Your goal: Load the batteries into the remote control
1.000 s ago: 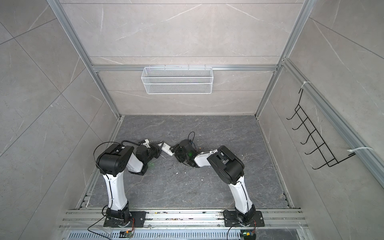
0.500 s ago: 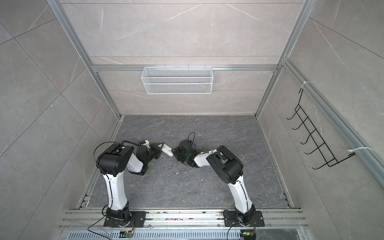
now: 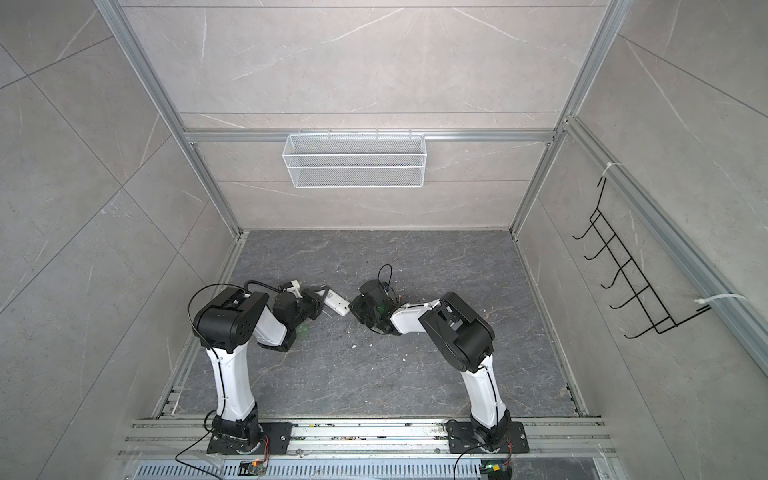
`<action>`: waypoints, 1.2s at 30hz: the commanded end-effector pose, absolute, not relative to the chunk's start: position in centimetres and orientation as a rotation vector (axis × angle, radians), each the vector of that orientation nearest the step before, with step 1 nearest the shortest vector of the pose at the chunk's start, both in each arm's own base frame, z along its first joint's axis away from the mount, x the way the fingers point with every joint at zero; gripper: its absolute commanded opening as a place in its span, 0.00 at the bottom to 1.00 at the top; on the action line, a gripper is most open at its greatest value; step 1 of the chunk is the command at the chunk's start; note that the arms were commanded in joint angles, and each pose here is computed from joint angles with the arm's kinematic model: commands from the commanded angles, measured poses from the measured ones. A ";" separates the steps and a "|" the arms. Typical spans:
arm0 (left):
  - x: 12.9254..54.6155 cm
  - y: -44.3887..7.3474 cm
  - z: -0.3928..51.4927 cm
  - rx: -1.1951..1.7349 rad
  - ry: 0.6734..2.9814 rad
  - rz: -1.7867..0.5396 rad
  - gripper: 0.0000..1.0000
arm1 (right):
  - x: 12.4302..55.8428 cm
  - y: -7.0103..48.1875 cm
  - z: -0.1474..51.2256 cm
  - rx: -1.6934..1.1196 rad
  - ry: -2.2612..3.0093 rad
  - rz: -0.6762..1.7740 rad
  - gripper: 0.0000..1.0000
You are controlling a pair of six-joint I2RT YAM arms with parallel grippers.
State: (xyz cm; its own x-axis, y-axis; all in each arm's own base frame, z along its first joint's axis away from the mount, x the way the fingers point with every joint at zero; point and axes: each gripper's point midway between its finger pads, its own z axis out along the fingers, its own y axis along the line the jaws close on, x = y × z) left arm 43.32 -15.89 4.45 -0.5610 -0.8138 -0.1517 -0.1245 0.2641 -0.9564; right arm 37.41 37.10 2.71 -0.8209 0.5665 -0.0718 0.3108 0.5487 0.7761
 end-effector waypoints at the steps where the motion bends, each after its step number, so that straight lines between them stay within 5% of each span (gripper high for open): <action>1: 44.2 -15.6 8.8 -0.741 1.737 -1.359 0.00 | 35.7 34.8 0.4 0.741 2.574 0.989 0.25; 6: 44.4 -15.4 9.1 -0.735 1.728 -1.355 0.00 | 35.6 34.5 0.8 0.736 2.566 0.994 0.31; 11: 44.5 -15.4 9.2 -0.747 1.724 -1.362 0.00 | 35.9 35.7 2.6 0.726 2.506 1.130 0.63; 14: 44.6 -15.4 9.4 -0.761 1.714 -1.378 0.00 | 36.2 36.7 3.4 0.739 2.464 1.223 0.72; 24: 44.9 -15.2 10.1 -0.843 1.670 -1.424 0.00 | 37.4 39.9 2.9 0.807 2.429 1.345 0.70; 36: 45.1 -15.4 10.4 -0.837 1.667 -1.432 0.00 | 37.7 40.7 2.3 0.828 2.430 1.347 0.49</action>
